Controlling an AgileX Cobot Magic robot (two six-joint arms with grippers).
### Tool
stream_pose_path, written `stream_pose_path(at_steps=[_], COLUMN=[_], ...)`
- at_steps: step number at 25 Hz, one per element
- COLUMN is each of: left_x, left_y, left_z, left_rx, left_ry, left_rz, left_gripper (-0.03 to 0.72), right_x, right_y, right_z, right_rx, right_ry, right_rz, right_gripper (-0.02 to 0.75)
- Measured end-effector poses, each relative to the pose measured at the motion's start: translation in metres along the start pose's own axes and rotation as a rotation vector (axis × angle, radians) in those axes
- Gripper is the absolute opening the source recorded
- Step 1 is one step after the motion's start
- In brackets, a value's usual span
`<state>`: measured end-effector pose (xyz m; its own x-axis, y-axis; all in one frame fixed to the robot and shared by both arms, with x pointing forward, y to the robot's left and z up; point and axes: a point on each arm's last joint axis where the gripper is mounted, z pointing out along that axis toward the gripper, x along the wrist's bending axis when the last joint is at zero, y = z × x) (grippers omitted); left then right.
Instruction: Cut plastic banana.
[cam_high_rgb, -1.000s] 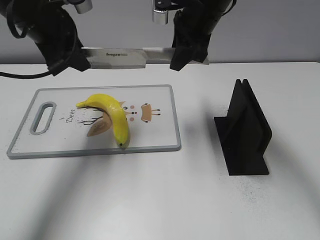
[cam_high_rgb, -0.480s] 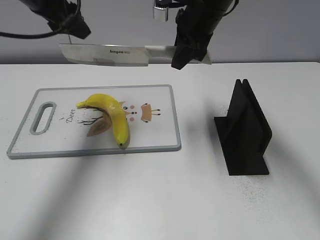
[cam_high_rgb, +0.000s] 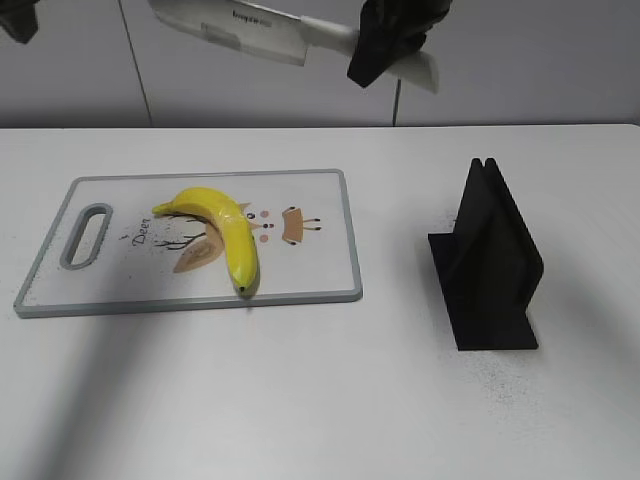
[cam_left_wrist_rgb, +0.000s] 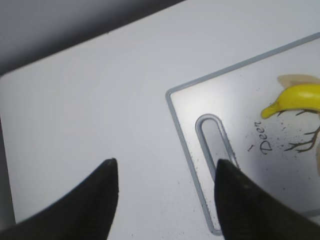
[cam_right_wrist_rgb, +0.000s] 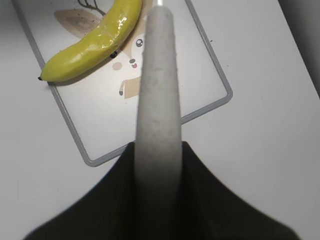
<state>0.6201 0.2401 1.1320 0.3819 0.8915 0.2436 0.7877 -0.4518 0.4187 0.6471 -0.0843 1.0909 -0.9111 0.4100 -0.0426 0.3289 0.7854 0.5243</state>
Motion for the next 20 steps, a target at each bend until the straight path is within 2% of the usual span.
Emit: stream_pose_path(at_steps=[3, 5, 9, 13, 20], left_x=[0.020, 0.031, 0.041, 0.033, -0.002], left_y=[-0.011, -0.017, -0.026, -0.048, -0.128], left_z=[0.002, 0.002, -0.015, -0.034, -0.039], left_rx=[0.043, 0.041, -0.004, 0.001, 0.152], left_ry=[-0.014, -0.042, -0.092, -0.091, -0.102], left_rz=[-0.110, -0.202, -0.303, -0.309, -0.297], left_gripper=[0.590, 0.589, 0.589, 0.589, 0.589], right_x=[0.002, 0.000, -0.002, 0.010, 0.046], right_y=[0.002, 0.000, -0.004, -0.012, -0.048], right_z=[-0.016, -0.022, -0.025, -0.041, -0.060], right_rx=[-0.004, 0.007, 0.028, 0.032, 0.116], right_ry=[-0.042, -0.081, -0.140, -0.146, -0.118], right_rz=[0.123, 0.266, 0.521, 0.640, 0.693], right_gripper=[0.187, 0.187, 0.187, 0.187, 0.187])
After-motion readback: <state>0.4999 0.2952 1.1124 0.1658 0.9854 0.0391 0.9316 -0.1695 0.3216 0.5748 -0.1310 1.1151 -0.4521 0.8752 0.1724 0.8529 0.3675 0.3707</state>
